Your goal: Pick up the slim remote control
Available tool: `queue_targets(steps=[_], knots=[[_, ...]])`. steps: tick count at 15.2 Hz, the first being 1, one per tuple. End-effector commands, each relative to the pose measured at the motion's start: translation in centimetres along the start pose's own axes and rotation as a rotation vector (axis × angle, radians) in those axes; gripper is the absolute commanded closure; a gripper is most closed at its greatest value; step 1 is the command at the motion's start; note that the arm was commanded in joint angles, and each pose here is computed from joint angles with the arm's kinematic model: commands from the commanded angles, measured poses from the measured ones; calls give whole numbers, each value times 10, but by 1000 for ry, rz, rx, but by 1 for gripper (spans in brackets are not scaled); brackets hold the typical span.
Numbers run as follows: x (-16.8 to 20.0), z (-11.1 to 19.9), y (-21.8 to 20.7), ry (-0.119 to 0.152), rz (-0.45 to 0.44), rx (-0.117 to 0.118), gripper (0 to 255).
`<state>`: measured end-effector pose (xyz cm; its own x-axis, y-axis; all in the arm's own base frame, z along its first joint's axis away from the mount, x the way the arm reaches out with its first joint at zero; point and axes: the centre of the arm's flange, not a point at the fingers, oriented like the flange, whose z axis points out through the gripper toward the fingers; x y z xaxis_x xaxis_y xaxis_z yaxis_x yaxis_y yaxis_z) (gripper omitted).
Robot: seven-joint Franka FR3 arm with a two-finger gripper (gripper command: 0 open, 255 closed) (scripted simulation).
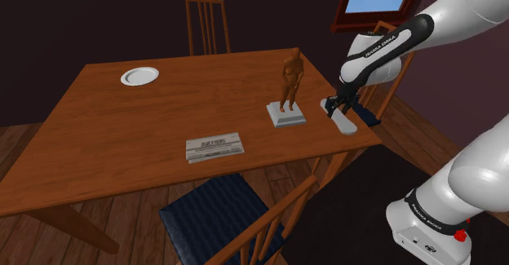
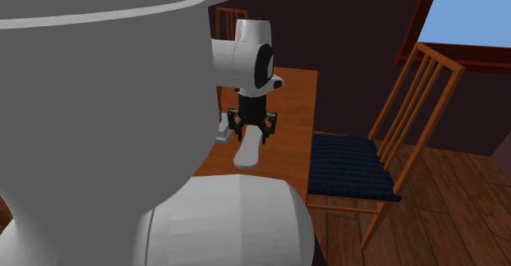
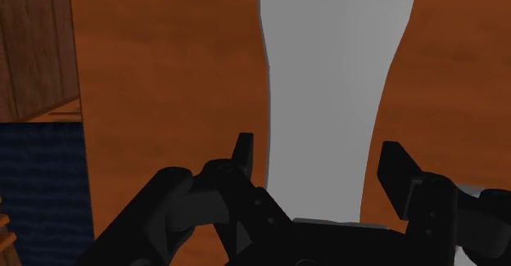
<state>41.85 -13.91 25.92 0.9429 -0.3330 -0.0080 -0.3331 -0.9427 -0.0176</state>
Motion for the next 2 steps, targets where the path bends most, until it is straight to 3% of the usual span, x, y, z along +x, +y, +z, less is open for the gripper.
queue_targets(steps=[1, 2], knots=[[1, -8, 0, 0, 0, 0, 255], [1, -8, 0, 0, 0, 0, 255]])
